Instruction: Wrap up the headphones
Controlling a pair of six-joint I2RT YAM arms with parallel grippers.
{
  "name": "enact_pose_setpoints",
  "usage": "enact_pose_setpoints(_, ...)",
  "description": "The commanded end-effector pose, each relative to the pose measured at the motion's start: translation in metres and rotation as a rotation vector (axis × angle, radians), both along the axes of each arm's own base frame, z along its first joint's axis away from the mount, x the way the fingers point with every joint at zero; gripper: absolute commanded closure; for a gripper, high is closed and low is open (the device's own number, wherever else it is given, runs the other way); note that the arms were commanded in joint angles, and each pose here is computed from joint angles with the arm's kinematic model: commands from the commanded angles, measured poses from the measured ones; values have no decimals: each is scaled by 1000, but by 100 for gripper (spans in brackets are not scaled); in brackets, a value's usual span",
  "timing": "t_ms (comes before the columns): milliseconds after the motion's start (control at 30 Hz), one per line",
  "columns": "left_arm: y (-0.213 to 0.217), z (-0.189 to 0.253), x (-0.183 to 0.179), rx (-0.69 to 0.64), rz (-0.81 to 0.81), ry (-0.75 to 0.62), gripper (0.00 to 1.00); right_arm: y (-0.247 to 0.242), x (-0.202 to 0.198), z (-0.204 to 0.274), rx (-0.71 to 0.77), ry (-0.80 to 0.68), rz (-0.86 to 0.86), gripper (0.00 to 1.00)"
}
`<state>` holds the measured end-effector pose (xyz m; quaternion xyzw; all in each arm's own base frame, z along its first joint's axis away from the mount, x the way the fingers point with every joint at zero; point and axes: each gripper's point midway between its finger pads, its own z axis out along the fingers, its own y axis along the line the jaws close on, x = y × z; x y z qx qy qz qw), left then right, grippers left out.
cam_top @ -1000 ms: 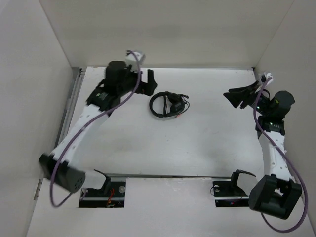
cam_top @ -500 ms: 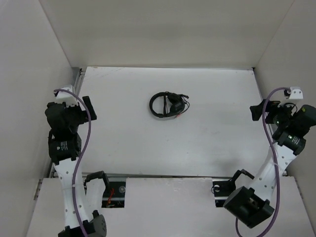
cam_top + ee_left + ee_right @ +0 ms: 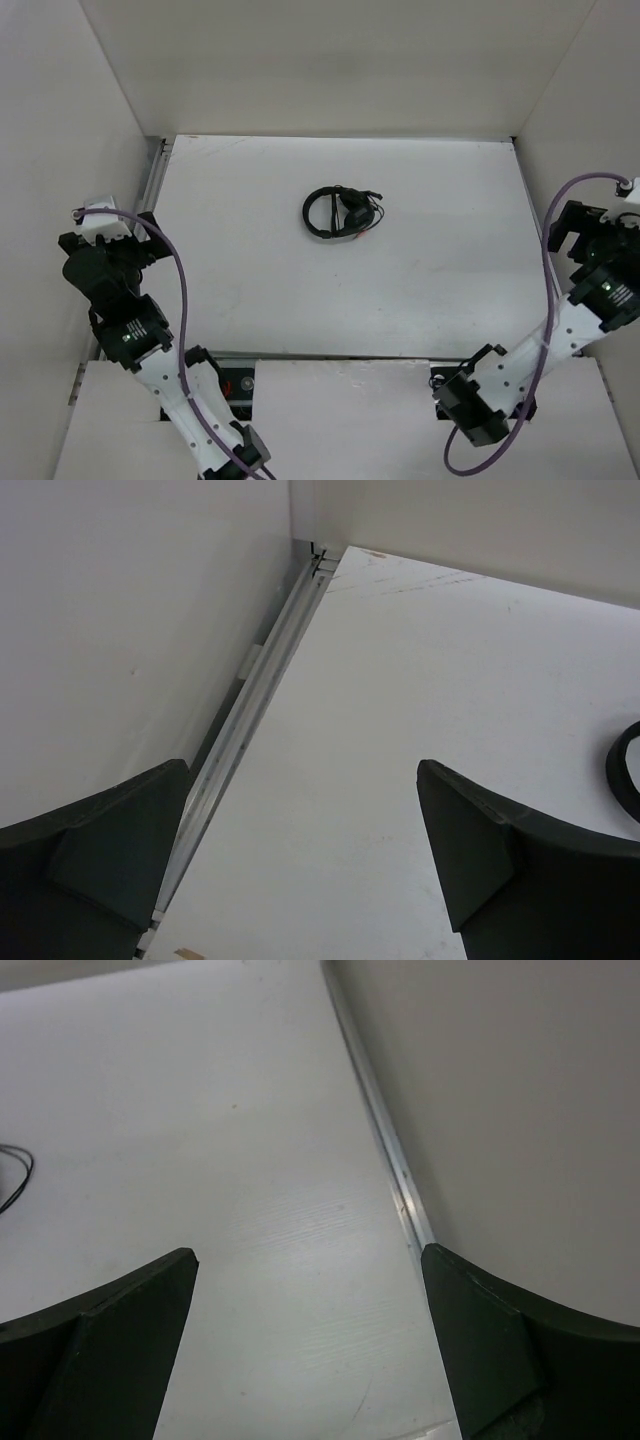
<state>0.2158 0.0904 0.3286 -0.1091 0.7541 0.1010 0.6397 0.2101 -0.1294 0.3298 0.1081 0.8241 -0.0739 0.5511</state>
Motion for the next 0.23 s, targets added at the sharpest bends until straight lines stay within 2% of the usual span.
enact_pose_setpoints(0,-1,17,-1,41,-27,-50,0,3,-18,36,-153,-109,-65,0)
enact_pose_setpoints(100,5,30,-5,73,7,-93,0,-2,-29,54,-286,-216,-131,0)
enact_pose_setpoints(200,9,34,-4,76,21,-119,0,6,-27,46,-260,-246,-114,0)
